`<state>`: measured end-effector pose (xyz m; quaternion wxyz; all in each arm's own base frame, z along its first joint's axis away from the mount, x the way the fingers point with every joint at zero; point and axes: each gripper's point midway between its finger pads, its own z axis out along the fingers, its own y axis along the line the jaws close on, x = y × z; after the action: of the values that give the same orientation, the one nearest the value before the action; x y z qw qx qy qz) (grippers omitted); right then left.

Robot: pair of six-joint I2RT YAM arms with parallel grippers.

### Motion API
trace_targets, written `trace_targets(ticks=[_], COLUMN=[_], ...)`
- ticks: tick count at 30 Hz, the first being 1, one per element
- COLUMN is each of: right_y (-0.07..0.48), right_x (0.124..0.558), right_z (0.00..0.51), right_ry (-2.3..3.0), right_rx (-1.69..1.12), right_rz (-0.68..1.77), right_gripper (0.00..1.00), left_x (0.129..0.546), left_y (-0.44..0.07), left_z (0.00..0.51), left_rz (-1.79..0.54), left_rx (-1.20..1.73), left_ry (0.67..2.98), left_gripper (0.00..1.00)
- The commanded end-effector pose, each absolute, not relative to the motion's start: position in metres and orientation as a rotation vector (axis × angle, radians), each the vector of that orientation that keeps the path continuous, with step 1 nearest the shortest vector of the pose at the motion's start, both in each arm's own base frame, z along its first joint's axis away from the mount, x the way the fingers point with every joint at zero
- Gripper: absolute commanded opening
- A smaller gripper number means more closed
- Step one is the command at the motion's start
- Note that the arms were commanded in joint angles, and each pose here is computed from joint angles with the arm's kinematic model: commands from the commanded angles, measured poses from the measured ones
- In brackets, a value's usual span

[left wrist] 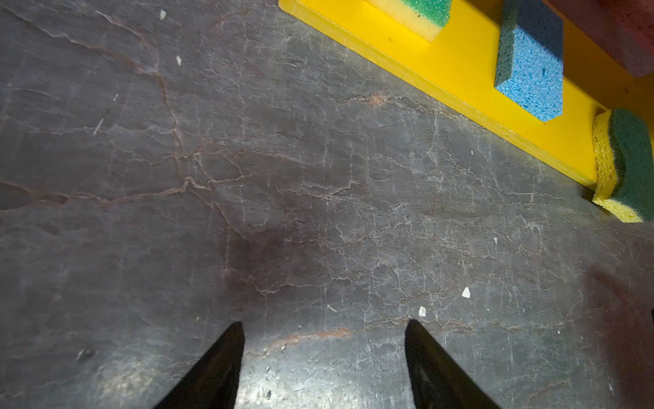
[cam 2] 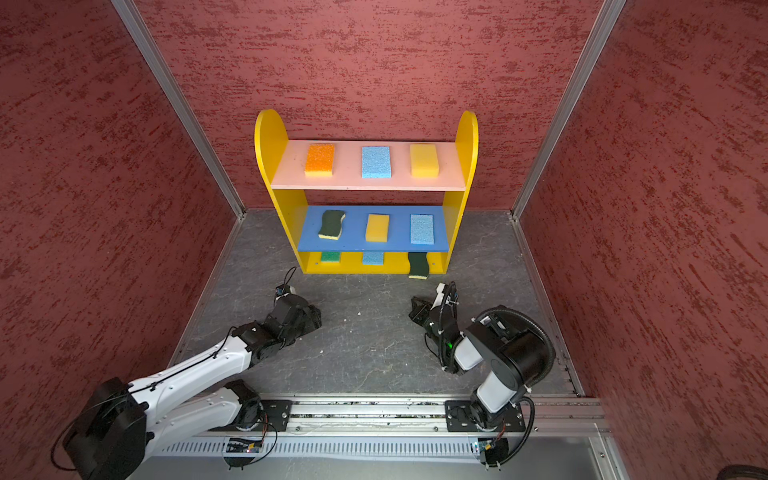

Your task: Place and organize the cleaning sponges onto the shelf

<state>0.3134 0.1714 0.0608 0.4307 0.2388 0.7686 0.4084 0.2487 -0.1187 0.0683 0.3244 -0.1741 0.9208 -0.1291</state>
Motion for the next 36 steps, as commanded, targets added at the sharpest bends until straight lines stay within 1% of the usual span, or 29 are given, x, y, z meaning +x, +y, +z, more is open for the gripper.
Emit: trace_targets(ticks=[1, 7, 11, 20, 24, 32, 36], right_y=[0.173, 0.173, 0.170, 0.155, 0.150, 0.158, 0.153], right_x=[0.315, 0.318, 0.319, 0.331, 0.337, 0.356, 0.358], right_z=[0.082, 0.069, 0.066, 0.063, 0.068, 0.074, 0.071], right_ry=[1.794, 1.775, 1.771, 1.697, 1.647, 1.584, 1.547], right_rx=[0.632, 0.711, 0.729, 0.877, 0.912, 0.983, 1.068], right_rz=[1.174, 1.246, 1.232, 1.201, 1.188, 1.283, 1.301], right_gripper=[0.00, 0.00, 0.00, 0.00, 0.00, 0.00, 0.00], left_x=[0.248, 0.248, 0.247, 0.251, 0.253, 0.261, 0.263], left_y=[-0.115, -0.114, -0.112, -0.115, -0.117, -0.123, -0.126], left_z=[0.065, 0.065, 0.065, 0.063, 0.063, 0.063, 0.061], left_rz=[-0.315, -0.309, -0.300, -0.307, -0.307, -0.311, -0.312], left_rx=[-0.464, -0.465, -0.466, -0.467, -0.462, -0.455, -0.451], left_ry=[2.409, 2.405, 2.405, 2.400, 2.403, 2.407, 2.413], left_gripper=[0.73, 0.73, 0.73, 0.72, 0.72, 0.72, 0.72])
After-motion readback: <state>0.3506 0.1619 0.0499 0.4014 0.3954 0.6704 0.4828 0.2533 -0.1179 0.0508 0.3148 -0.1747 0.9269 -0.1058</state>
